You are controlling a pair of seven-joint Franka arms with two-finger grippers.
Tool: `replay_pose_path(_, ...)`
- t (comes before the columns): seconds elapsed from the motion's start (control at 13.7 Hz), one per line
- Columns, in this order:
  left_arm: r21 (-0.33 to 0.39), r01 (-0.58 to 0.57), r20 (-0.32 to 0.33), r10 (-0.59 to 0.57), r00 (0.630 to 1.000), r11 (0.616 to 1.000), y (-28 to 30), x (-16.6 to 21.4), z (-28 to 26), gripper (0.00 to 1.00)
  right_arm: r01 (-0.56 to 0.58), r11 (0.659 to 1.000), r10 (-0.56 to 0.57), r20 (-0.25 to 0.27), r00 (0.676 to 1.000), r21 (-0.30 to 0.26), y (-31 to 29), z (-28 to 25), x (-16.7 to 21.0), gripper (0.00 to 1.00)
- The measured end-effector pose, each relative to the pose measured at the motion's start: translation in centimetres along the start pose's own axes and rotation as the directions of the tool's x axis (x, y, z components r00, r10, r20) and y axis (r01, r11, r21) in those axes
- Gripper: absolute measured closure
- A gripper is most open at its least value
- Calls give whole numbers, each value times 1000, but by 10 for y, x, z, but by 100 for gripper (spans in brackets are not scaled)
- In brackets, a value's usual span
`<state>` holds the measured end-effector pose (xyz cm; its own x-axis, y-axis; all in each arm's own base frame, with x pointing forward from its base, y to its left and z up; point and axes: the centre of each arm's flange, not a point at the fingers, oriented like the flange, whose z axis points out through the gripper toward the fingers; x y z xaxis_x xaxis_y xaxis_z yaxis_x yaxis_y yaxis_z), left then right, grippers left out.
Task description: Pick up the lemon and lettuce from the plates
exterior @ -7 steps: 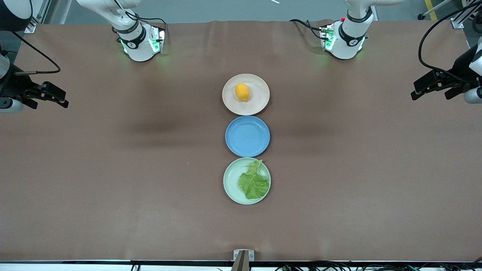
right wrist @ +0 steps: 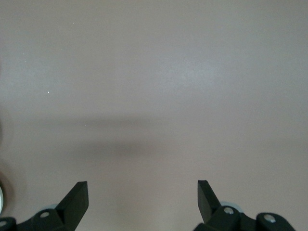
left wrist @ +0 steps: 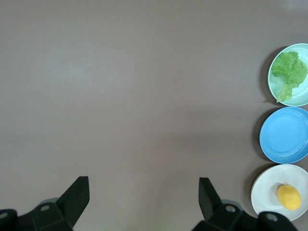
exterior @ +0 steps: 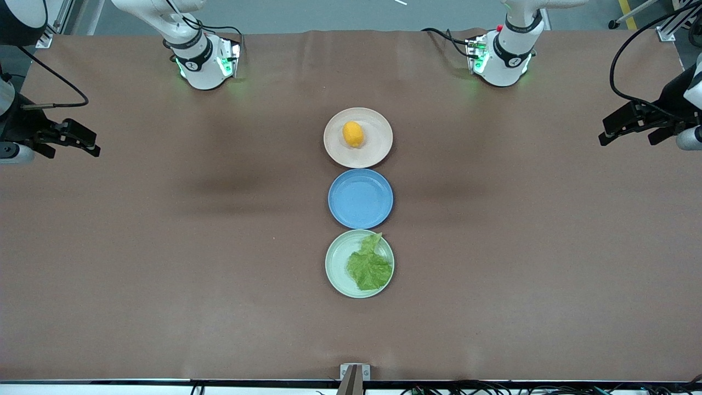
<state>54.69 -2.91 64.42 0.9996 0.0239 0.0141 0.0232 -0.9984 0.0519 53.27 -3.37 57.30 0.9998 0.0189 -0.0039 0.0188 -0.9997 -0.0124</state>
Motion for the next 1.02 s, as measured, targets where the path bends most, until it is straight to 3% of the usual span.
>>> replay_pose_path(0.22, -1, -5, 22, 5, 1000, 1000, 15, 2, 9, 0, -2, 1000, 3, 73, 997, -2, 2, 46, 23, 0)
replay_pose_path(0.51, 26, 72, 120, -75, 990, 997, 115, 20, 84, 0, -51, 999, 49, 168, 985, 11, -10, 98, 56, 0)
replay_pose_path(0.8, 34, 204, 109, -207, 972, 978, 224, 47, 178, 0, -226, 973, 212, 216, 953, 45, -122, 93, 38, 0)
replay_pose_path(1.02, -16, 324, 48, -323, 945, 946, 284, 58, 241, 0, -297, 955, 288, 190, 939, 18, -249, 93, -14, 0)
